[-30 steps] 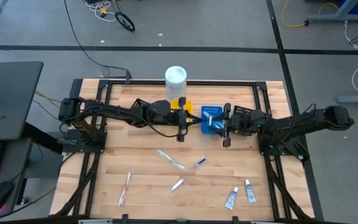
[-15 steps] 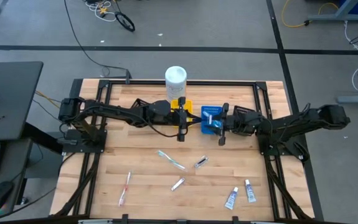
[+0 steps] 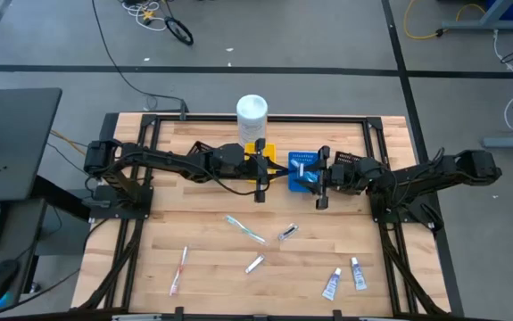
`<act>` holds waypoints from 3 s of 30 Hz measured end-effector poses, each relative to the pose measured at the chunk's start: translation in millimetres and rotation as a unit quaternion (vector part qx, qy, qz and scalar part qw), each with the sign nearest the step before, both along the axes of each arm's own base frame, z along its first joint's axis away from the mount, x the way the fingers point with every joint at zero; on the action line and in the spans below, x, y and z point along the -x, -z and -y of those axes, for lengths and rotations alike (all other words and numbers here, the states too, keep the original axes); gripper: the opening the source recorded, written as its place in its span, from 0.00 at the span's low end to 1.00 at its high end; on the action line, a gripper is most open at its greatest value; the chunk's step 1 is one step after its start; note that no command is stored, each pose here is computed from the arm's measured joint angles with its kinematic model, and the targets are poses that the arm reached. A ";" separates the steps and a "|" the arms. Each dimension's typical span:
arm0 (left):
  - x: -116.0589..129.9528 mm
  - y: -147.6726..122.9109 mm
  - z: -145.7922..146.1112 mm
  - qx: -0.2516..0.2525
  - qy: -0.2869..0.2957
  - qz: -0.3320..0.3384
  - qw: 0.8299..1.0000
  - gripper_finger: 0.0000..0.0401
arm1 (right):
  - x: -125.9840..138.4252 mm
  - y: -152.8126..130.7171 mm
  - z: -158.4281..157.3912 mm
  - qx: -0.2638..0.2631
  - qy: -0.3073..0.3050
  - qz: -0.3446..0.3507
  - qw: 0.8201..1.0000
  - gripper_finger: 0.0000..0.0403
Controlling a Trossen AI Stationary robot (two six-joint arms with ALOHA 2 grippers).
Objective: Pick & Place Travel size toiletries
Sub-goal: Put the blue razor into the right black bin
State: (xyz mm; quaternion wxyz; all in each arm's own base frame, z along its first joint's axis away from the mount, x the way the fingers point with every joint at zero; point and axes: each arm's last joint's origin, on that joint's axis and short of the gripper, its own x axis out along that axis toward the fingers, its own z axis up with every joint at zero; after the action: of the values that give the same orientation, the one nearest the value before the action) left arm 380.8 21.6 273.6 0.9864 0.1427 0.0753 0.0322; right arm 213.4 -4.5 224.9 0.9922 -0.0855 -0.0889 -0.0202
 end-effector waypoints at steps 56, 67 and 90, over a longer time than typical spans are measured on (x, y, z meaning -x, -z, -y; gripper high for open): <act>0.0 2.8 2.8 0.012 -0.001 -0.016 1.000 0.11 | -23.5 -1.6 1.1 0.016 0.015 -0.006 1.000 0.28; 0.9 8.3 2.0 0.008 -0.015 -0.035 0.999 0.11 | -19.3 -10.2 1.1 0.017 0.016 0.016 1.000 0.28; -0.3 1.7 5.9 0.013 0.008 -0.004 1.000 0.14 | -20.1 -5.4 0.7 0.013 0.011 -0.008 1.000 0.12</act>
State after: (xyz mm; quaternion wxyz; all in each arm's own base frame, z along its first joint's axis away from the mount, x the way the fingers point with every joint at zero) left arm 381.1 15.7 271.9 0.9880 0.1310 0.0788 0.0225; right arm 233.6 -5.1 230.3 0.9914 -0.0994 -0.0802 -0.0289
